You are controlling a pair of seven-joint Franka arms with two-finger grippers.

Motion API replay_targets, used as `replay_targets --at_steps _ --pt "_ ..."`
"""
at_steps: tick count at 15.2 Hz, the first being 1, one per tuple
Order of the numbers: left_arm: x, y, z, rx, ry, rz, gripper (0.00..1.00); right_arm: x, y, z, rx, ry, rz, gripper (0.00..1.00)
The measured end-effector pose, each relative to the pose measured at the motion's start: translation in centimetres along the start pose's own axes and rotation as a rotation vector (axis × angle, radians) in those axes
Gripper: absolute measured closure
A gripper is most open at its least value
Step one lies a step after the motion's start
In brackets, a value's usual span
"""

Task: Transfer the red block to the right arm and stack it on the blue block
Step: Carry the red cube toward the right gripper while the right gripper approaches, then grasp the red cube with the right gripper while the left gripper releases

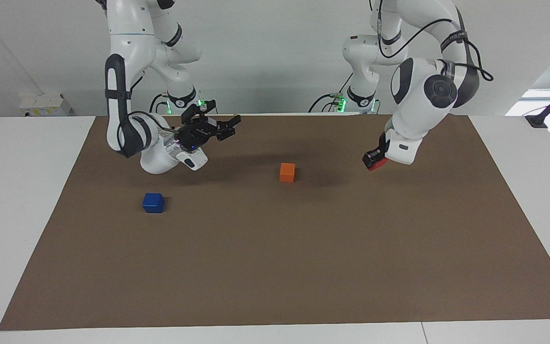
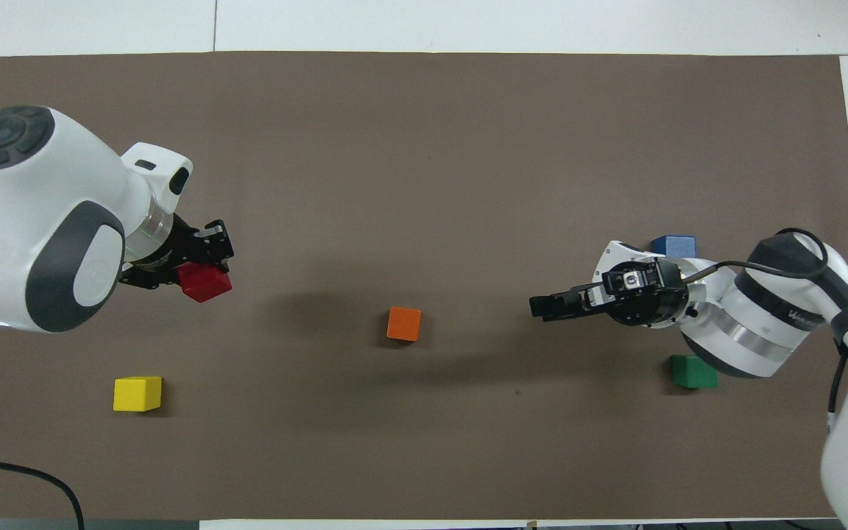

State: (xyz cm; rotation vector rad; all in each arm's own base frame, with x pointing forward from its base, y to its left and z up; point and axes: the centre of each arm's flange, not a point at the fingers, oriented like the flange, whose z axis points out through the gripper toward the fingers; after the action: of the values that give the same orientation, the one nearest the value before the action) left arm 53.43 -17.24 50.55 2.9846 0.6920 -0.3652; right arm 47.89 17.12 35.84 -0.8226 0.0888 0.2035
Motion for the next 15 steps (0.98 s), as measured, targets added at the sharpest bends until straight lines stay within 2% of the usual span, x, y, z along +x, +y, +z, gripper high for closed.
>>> replay_targets --at_steps 3,5,7,8,12,15 --pt "-6.3 2.1 -4.6 -0.120 -0.053 -0.206 0.45 -0.4 3.9 2.6 0.087 0.040 0.037 0.00" --pt "-10.9 4.0 -6.5 -0.186 -0.121 -0.369 0.45 -0.7 5.6 3.6 0.113 0.056 0.064 0.00" --pt "-14.8 6.0 -7.2 -0.217 -0.183 -0.526 0.45 -0.7 6.2 4.0 0.132 0.067 0.070 0.00" --pt "-16.3 7.0 -7.3 -0.229 -0.193 -0.602 0.45 -0.7 6.4 4.3 0.139 0.074 0.067 0.00" --pt "-19.6 10.7 -6.7 -0.305 -0.234 -0.963 0.45 -0.7 8.0 4.3 0.140 0.092 0.068 0.00" --pt "-20.0 11.4 -6.6 -0.336 -0.280 -1.103 0.45 -0.7 10.0 3.8 0.129 0.102 0.037 0.00"
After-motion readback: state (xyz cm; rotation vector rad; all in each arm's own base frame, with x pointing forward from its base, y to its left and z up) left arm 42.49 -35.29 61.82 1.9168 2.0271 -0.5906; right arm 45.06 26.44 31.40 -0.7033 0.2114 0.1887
